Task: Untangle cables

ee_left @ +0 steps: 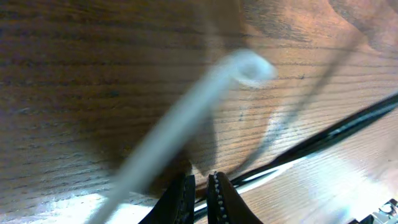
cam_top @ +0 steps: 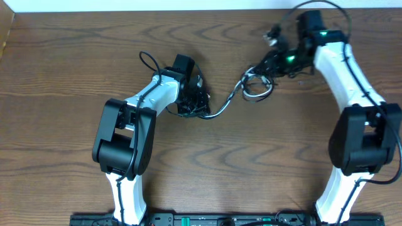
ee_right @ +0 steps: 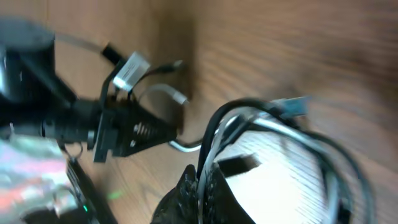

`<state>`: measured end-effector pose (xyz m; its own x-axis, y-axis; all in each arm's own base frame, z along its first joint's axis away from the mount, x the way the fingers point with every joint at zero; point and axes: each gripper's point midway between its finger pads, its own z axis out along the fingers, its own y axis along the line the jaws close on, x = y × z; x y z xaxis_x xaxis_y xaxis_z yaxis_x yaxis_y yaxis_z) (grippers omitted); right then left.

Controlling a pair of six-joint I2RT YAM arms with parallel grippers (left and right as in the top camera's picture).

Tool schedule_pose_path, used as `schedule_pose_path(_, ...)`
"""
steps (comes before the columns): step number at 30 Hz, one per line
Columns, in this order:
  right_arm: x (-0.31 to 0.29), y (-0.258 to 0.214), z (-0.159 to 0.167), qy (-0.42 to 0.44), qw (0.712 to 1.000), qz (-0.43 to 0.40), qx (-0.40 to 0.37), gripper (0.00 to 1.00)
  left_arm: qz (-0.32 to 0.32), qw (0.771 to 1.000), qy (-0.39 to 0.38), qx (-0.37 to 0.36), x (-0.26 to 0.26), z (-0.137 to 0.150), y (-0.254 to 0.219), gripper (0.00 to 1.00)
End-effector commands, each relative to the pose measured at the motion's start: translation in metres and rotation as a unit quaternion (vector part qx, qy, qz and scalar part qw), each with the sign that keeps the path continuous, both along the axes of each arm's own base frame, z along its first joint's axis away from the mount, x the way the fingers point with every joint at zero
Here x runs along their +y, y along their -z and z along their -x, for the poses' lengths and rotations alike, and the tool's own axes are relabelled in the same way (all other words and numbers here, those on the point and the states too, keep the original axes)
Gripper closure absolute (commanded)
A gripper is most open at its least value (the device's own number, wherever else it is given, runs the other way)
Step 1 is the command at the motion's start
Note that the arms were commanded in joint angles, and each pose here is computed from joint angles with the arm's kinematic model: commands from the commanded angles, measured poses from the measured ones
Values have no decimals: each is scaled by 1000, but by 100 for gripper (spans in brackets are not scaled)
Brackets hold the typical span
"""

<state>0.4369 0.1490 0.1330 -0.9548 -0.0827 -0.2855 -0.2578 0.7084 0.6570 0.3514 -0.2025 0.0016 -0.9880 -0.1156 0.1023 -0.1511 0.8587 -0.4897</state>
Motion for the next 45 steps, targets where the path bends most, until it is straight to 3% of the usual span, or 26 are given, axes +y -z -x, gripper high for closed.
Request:
schedule_pose_path(1, -46, -12, -19, 98, 995, 23, 11, 99, -53, 998, -17, 14, 18, 3, 21, 86)
schedule_pose_path(4, -102, 5, -28, 193, 976, 94, 34, 99, -55, 998, -19, 15, 18, 3, 21, 86)
schedule_pose_path(10, -165, 19, -32, 285, 940, 183, 42, 99, -57, 998, -21, 16, 19, 3, 22, 87)
schedule_pose_path(15, -162, 23, -32, 278, 943, 178, 41, 99, -57, 998, -21, 16, 19, 3, 22, 86)
schedule_pose_path(18, -138, 20, -29, 232, 961, 144, 36, 99, -51, 998, -20, 13, 17, 1, 20, 87)
schedule_pose_path(22, -89, 12, -19, 155, 983, 91, 35, 99, 20, 998, 40, -46, 2, -13, -8, 86)
schedule_pose_path(24, -72, 10, -16, 137, 986, 83, 36, 99, 43, 994, 56, -82, -3, -20, -28, 83)
schedule_pose_path(27, -50, 7, -14, 140, 987, 60, 54, 99, 67, 986, 64, -137, -10, -31, -64, 67)
schedule_pose_path(30, -36, 4, -15, 165, 983, 40, 77, 99, 91, 980, 57, -167, -21, -35, -92, 57)
schedule_pose_path(35, -9, -11, -24, 170, 982, -17, 81, 99, 108, 986, -7, -127, -34, -36, -96, 57)
schedule_pose_path(40, 0, -20, -29, 166, 982, -48, 76, 99, 133, 981, 9, -144, -59, -35, -105, 55)
schedule_pose_path(45, 2, -20, -28, 163, 982, -48, 76, 99, 157, 976, 0, -154, -84, -37, -114, 30)
